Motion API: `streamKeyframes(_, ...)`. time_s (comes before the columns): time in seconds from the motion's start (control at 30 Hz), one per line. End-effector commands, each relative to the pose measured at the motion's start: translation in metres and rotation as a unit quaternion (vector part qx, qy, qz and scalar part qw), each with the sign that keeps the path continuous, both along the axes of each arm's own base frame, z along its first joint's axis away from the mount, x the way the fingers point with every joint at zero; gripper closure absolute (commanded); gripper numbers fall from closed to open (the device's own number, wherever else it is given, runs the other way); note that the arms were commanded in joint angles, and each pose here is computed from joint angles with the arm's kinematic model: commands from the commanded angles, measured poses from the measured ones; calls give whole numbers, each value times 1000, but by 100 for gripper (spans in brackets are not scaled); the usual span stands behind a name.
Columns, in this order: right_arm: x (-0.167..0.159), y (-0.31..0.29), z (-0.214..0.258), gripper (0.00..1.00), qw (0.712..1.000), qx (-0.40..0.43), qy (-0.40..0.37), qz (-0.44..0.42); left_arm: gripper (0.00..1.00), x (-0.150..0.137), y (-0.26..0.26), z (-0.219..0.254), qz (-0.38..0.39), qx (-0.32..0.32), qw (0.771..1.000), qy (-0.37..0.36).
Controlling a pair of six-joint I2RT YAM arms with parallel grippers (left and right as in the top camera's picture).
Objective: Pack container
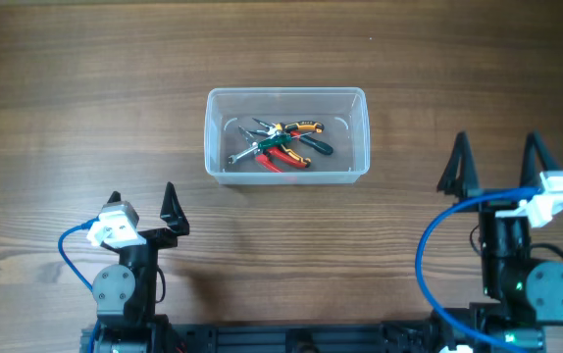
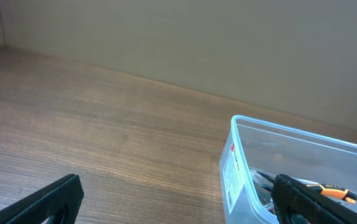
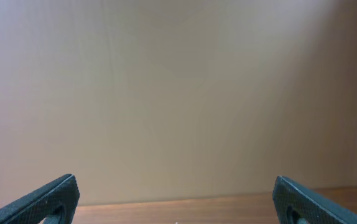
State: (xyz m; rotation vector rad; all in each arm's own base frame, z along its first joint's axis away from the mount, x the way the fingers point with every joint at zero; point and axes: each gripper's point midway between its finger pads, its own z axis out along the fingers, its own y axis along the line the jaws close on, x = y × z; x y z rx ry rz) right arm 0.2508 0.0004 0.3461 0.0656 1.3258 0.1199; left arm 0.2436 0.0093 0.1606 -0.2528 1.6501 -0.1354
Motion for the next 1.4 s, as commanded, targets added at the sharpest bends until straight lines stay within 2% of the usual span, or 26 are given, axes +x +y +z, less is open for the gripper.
streamKeyframes(0.0,-18,12,-3,0,999,-6,-31,28,0,0,1,-2,1,-5,1000,-3)
streamKeyframes(0.23,-40,16,-12,0,997,-5,-69,35,0,0,1,-2,1,-5,1000,-2)
streamKeyframes(0.43,-41,15,-26,0,997,-5,-70,33,0,0,1,-2,1,-5,1000,-2)
streamKeyframes(1.13,-10,16,-122,0,999,3,23,36,0,0,1,-2,1,-5,1000,-2)
streamKeyframes(1.37,-5,16,-157,0,995,10,94,36,0,0,1,-2,1,-5,1000,-2)
